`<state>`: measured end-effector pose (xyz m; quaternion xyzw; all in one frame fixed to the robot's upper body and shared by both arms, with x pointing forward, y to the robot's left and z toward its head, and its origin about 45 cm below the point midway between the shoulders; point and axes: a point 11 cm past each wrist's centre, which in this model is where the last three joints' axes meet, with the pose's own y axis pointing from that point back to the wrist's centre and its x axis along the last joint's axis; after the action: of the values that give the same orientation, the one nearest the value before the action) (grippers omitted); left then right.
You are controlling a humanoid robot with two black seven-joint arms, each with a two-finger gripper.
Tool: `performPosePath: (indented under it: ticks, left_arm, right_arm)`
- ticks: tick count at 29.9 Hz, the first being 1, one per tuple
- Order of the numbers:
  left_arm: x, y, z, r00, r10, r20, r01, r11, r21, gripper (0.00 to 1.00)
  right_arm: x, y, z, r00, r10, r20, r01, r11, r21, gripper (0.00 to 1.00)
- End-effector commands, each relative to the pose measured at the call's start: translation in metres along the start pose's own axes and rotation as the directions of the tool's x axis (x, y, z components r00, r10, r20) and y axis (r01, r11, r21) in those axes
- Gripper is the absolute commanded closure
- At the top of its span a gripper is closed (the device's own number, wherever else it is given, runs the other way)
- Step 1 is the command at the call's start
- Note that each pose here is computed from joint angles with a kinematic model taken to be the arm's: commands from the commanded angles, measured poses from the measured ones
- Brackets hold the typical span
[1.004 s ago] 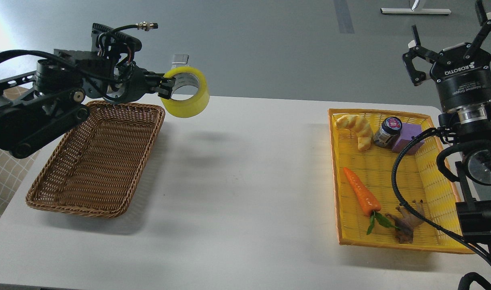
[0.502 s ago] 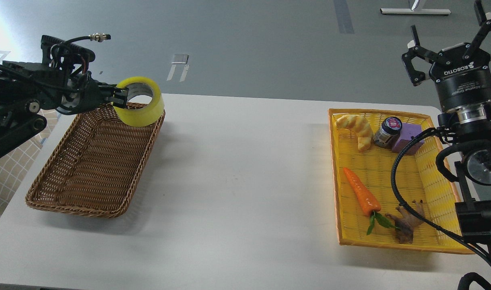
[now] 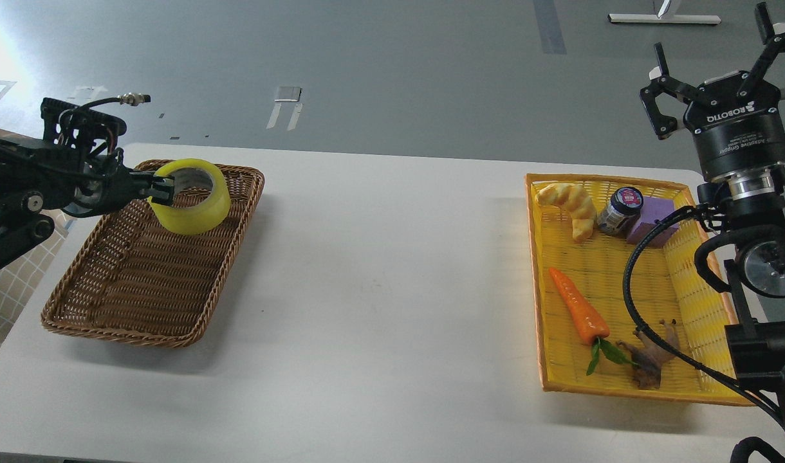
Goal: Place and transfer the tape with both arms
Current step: 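Carry the tape roll with the left gripper over the wicker basket, then lower the tape roll into the basket and open the left gripper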
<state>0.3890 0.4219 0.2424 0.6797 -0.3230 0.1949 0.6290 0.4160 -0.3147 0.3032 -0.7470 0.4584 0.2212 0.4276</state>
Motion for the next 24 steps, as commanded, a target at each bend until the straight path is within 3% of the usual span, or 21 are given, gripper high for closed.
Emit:
performPosePath:
  ticks: [1, 24]
  left_arm:
    - [-0.007, 0.0, -0.006, 1.0, -0.006, -0.007, 0.006, 1.0, 0.008, 1.0]
    - [-0.067, -0.015, -0.026, 0.991, -0.056, -0.118, 0.06, 0.998, 0.03, 1.0]
  right_arm:
    - [0.0, 0.0, 0.001, 1.0, 0.001, 0.003, -0.001, 1.0, 0.0, 0.0]
    - [0.0, 0.001, 0.003, 1.0, 0.001, 0.008, -0.001, 1.0, 0.001, 0.0]
